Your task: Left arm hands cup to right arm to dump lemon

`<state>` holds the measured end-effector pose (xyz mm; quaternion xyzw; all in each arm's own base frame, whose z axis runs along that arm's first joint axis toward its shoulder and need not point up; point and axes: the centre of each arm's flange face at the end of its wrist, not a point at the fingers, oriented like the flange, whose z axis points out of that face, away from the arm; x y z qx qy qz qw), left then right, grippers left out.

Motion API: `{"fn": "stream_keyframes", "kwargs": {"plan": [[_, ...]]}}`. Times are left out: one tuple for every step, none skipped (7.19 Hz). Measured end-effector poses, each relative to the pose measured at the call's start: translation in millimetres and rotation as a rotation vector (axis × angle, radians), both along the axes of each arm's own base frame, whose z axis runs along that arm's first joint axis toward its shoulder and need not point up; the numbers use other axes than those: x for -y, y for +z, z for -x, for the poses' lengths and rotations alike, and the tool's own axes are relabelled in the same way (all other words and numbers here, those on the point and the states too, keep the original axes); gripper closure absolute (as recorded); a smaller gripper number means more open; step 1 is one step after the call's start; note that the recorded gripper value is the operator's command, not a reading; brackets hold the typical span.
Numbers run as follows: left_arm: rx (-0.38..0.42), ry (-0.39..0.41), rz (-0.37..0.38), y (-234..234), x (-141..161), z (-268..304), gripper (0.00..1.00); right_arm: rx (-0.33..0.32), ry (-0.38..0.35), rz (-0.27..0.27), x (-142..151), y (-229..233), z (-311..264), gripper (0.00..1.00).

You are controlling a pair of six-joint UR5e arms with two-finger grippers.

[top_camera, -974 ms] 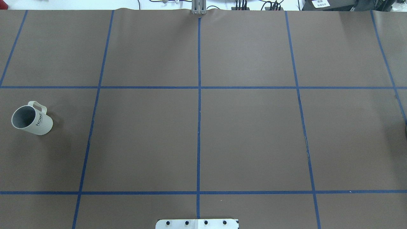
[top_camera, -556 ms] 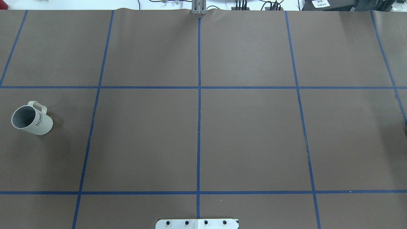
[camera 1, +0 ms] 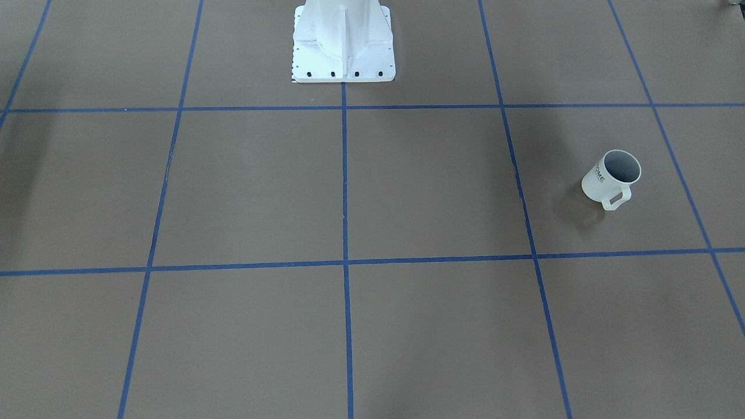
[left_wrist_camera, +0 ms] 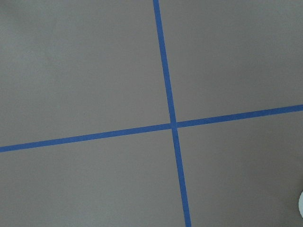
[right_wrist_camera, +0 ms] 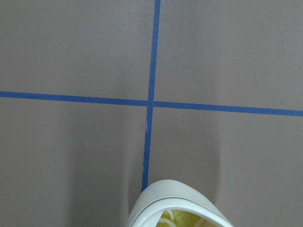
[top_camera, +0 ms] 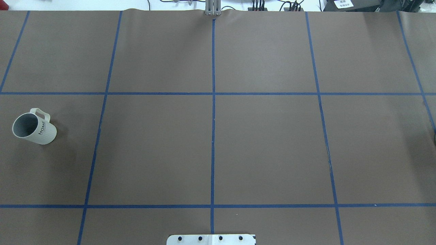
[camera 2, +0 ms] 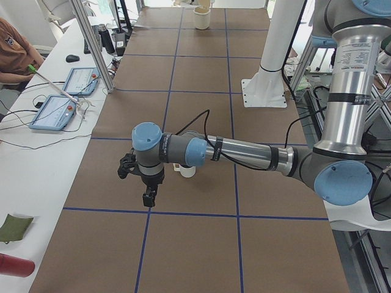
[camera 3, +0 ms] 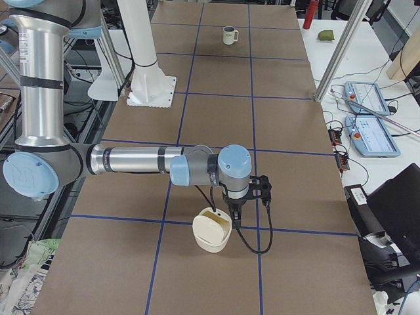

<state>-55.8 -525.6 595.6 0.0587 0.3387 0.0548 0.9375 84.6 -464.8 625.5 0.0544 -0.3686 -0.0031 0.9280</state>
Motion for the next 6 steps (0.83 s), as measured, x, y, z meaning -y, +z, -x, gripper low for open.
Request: {"fn": "stream_keyframes", "kwargs": {"plan": [[-0.001, 0.003, 0.004, 5, -5, 0, 0.0, 0.0, 0.0, 0.002, 0, 1, 0, 0.0], [-0.002, 0.007, 0.008, 11, -9, 0, 0.0, 0.0, 0.0, 0.005, -1, 3, 0, 0.0], [0.0, 0.027, -0.001, 16, -12, 0, 0.0, -0.001, 0.0, 0.008, -1, 5, 0, 0.0], [0.002, 0.056, -0.018, 18, -12, 0, 0.0, -0.002, 0.0, 0.01, -1, 6, 0, 0.0], [0.004, 0.072, -0.026, 19, -13, 0, 0.0, -0.002, 0.0, 0.011, -1, 7, 0, 0.0], [0.004, 0.078, -0.03, 20, -13, 0, 0.0, -0.002, 0.0, 0.011, -1, 7, 0, 0.0]]}}
